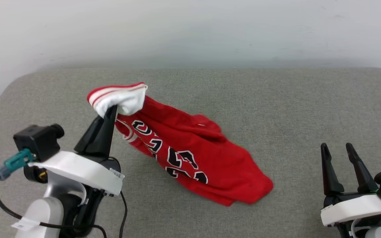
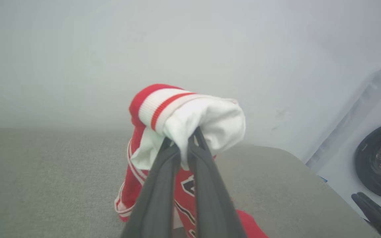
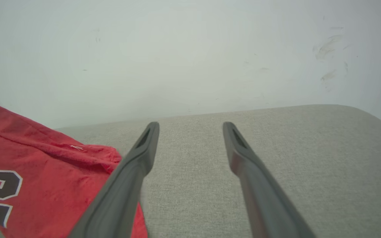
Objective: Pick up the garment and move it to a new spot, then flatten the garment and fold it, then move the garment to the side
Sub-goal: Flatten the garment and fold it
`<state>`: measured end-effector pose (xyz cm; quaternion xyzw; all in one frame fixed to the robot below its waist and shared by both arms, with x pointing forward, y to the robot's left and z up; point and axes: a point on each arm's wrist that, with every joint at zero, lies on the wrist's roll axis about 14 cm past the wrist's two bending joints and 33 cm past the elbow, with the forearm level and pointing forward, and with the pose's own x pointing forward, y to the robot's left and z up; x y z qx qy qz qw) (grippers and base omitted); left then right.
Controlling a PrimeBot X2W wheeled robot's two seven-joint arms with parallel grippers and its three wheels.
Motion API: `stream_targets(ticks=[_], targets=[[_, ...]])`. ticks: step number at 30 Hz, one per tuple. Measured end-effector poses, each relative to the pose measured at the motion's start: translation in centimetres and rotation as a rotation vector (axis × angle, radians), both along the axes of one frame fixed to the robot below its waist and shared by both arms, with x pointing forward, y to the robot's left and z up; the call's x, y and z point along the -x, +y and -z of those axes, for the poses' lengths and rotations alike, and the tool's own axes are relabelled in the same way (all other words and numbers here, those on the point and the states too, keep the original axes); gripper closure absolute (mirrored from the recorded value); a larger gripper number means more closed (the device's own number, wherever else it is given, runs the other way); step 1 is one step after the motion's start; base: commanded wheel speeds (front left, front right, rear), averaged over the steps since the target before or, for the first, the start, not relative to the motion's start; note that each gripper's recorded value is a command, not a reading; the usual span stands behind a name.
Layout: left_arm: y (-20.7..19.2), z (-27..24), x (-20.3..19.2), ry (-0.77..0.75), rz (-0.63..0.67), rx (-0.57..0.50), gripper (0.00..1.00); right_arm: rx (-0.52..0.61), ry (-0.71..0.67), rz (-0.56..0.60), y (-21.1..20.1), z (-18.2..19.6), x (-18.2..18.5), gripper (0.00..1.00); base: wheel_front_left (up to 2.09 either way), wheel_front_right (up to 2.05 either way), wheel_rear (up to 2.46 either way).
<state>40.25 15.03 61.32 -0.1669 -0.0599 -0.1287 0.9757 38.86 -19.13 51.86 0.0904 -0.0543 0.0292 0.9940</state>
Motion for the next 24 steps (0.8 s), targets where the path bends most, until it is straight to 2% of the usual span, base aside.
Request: stream_targets(ticks=[4, 9, 15, 24], targets=[[-2.1, -3.3, 0.2, -0.079, 0.075, -0.015, 1.00, -0.003, 0.000, 0.015, -0.4, 0.0, 0.1, 0.00, 0.00, 0.00, 0.00], [-6.7, -4.3, -0.6, -0.093, 0.183, -0.020, 1.00, -0.003, 0.004, 0.039, -1.0, 0.3, 0.2, 0.00, 0.00, 0.00, 0.00], [-15.5, 0.4, -1.4, 0.052, 0.411, -0.020, 1.00, 0.008, 0.014, 0.098, -2.7, 0.7, -0.1, 0.00, 0.00, 0.00, 0.00], [-22.7, 8.4, -3.6, 0.220, 0.556, -0.094, 1.00, 0.010, 0.044, 0.163, -4.6, 1.8, -0.3, 0.00, 0.00, 0.00, 0.00]])
